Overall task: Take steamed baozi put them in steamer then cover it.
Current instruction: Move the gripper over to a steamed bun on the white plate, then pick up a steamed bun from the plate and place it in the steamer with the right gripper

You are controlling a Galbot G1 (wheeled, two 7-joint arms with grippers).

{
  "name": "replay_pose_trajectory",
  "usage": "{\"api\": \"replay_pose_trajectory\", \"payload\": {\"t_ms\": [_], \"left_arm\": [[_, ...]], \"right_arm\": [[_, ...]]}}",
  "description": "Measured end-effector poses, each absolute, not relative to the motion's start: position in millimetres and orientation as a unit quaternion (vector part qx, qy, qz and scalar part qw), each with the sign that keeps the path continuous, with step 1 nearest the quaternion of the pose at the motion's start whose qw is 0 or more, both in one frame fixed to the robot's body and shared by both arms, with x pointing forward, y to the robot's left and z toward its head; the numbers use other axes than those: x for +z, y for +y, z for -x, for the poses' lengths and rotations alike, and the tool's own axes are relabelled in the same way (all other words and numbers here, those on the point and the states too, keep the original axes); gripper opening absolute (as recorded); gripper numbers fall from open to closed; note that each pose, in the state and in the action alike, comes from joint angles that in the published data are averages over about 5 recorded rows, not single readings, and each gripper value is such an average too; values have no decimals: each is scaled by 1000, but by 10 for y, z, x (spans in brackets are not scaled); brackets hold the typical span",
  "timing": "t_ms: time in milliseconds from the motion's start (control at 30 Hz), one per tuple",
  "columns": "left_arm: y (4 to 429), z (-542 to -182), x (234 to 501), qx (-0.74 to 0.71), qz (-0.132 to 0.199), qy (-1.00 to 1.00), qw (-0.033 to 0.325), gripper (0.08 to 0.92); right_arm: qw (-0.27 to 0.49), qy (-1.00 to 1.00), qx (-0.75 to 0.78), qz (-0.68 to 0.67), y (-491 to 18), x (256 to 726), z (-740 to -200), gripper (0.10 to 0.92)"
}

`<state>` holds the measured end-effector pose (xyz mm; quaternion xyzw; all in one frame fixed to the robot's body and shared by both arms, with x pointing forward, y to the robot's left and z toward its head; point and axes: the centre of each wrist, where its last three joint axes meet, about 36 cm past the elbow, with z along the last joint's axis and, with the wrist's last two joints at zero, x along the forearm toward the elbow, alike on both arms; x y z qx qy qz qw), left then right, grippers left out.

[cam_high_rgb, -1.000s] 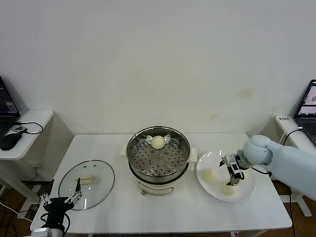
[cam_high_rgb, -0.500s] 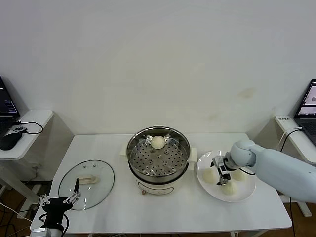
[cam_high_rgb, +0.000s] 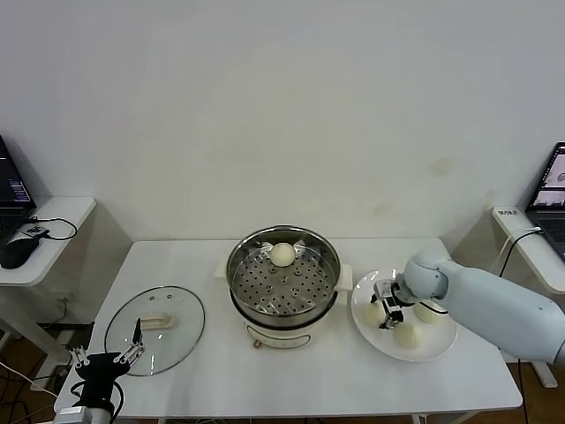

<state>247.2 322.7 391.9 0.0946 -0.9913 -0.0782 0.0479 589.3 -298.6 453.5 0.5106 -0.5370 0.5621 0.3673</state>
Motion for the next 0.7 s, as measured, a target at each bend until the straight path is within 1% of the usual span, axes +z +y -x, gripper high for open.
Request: {"api": "replay_pose_trajectory", "payload": {"t_ms": [167, 333, 533, 700], "left_arm": [[3223, -2477, 3928, -77, -96, -991, 46, 823], [3211, -2497, 3940, -75, -94, -992, 42, 823], [3174, -2523, 3949, -71, -90, -993, 39, 823], [3161, -2537, 3965, -71, -86, -993, 36, 823]], "right_arm": [[364, -542, 562, -508, -3026, 4700, -5908, 604], [359, -550, 563, -501, -3122, 5022, -5911, 602], [346, -566, 564, -492, -3210, 5580, -5880, 602], [322, -581, 570, -484, -3112, 6122, -5873, 607]]}}
